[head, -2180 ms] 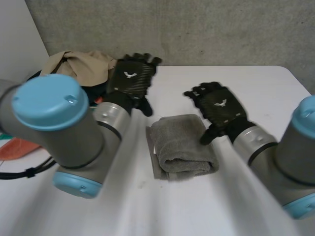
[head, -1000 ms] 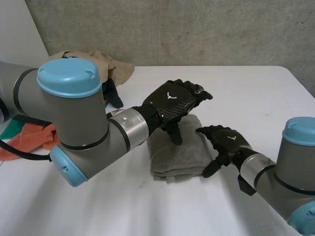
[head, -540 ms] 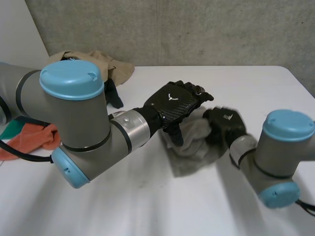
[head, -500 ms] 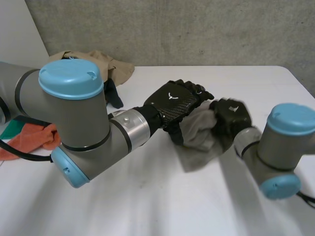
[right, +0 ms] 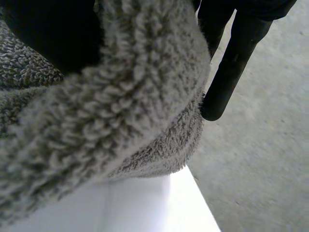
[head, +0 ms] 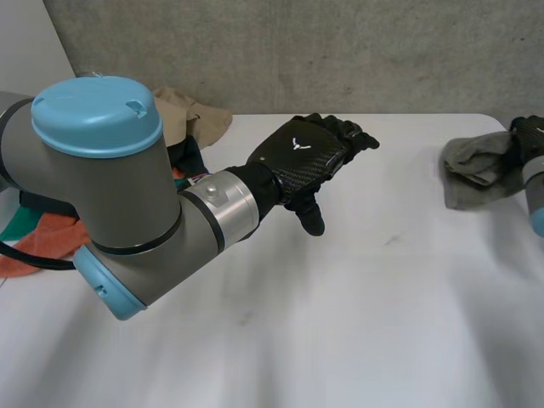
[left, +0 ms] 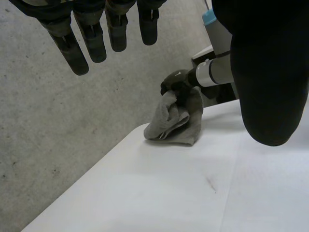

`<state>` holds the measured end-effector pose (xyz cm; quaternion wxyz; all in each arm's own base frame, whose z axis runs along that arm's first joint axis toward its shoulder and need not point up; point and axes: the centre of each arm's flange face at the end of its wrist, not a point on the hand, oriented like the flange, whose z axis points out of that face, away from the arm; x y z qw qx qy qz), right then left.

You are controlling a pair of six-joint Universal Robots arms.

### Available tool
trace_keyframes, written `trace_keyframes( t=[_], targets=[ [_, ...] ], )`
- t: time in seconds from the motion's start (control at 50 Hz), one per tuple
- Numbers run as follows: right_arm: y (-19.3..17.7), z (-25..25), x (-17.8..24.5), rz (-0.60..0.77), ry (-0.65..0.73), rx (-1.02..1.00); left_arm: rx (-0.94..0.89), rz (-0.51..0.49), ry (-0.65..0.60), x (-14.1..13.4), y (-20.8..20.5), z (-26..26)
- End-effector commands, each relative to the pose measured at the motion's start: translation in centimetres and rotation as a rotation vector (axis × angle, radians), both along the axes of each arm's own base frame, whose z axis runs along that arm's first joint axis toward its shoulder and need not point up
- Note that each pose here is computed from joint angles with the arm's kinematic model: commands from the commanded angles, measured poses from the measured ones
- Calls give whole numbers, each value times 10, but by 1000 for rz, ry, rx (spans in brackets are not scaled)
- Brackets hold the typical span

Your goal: Fold the laundry.

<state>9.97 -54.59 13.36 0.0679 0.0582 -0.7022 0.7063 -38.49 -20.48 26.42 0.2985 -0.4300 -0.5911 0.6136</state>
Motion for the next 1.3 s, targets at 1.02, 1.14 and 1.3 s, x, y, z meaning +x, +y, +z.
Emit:
trace_keyframes(
  t=[1.02, 1.14, 1.3],
  targets=[
    [219, 75, 121, 564, 390, 14, -215, 732, 86, 151, -172, 58],
    [243, 57, 124, 610, 376, 116, -253, 706, -46, 184, -244, -6],
    [257, 41, 121, 619, 371, 183, -262, 696, -59, 218, -304, -74]
  ],
)
